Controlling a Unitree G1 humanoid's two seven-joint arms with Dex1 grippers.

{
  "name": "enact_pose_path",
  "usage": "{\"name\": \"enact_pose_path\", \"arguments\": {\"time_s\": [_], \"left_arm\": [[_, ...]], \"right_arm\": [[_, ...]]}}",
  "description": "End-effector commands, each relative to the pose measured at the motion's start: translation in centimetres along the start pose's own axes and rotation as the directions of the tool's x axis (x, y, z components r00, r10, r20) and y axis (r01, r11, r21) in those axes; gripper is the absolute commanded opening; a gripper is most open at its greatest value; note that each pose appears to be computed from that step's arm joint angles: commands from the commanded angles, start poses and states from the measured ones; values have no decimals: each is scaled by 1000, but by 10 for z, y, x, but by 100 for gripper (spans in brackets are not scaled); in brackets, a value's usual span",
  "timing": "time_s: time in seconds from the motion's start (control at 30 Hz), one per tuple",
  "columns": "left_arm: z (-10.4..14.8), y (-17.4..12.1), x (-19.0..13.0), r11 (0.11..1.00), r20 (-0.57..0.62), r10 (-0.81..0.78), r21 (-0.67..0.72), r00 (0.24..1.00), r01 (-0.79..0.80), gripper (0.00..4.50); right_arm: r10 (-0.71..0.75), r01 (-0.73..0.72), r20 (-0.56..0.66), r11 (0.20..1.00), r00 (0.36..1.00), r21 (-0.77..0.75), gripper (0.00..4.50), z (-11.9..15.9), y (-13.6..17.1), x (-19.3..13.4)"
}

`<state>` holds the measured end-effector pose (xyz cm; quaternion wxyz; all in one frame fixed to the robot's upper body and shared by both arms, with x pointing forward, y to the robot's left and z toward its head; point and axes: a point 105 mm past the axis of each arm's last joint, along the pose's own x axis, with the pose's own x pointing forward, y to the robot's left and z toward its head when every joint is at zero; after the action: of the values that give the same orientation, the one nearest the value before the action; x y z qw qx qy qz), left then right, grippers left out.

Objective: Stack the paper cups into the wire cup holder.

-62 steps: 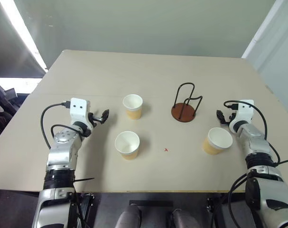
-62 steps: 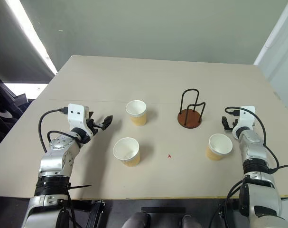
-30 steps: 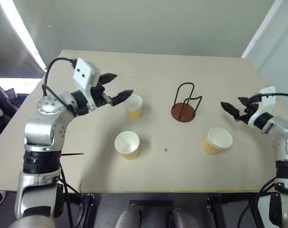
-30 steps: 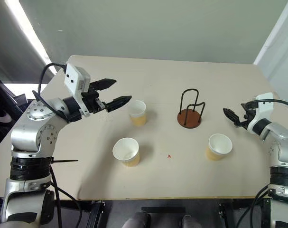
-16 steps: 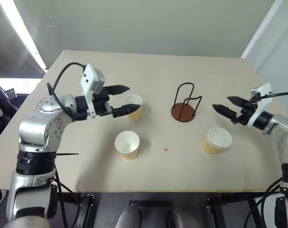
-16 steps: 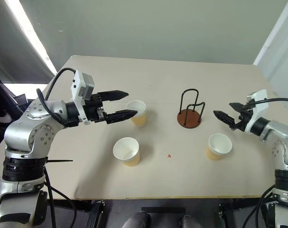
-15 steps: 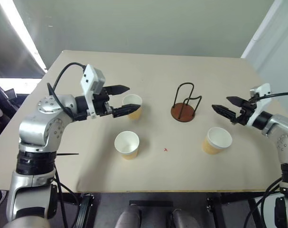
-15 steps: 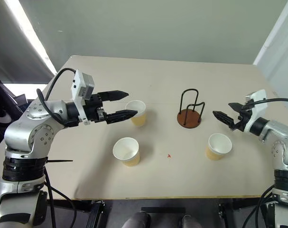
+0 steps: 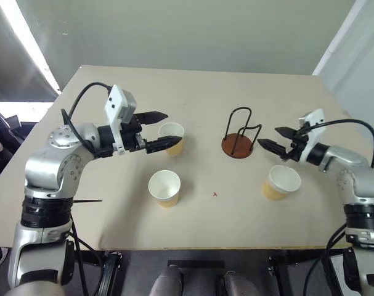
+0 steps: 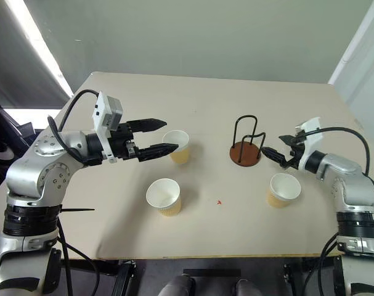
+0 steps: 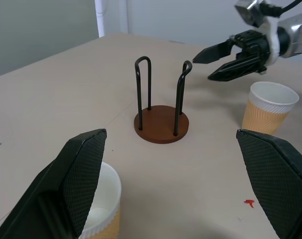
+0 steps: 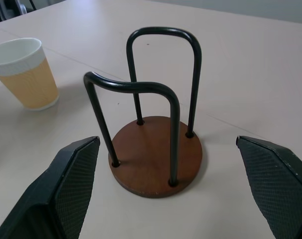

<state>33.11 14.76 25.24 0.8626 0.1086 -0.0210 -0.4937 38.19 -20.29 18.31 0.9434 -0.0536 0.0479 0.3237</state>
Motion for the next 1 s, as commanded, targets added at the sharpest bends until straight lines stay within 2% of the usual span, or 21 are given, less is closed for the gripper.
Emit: {"name": "enact_pose_path", "arguments": {"time_s": [0.03,0.47,0.57,0.9,0.93,1.0], "left_arm": [[12,-3,-3,999,20,-4,52,1000,3,450],[10,-4,-3,998,11,3,58,1000,-4,450],[10,-3,-3,998,10,4,57,1000,-4,450],[7,-2,-5,999,-1,1,45,1000,-1,450],[7,-2,-5,999,-2,-1,44,1000,1,450],[6,-3,-6,999,-5,-6,41,1000,6,450]], "right_arm": [[-5,7,35,999,999,-48,448,13,-3,4],[-15,17,31,998,999,-67,448,9,-7,30],[-29,32,39,997,999,-69,390,11,-10,32],[-39,43,59,997,998,-62,25,13,-10,35],[-37,40,60,997,998,-63,5,14,-9,35],[-28,32,66,997,997,-63,5,15,-7,35]]}}
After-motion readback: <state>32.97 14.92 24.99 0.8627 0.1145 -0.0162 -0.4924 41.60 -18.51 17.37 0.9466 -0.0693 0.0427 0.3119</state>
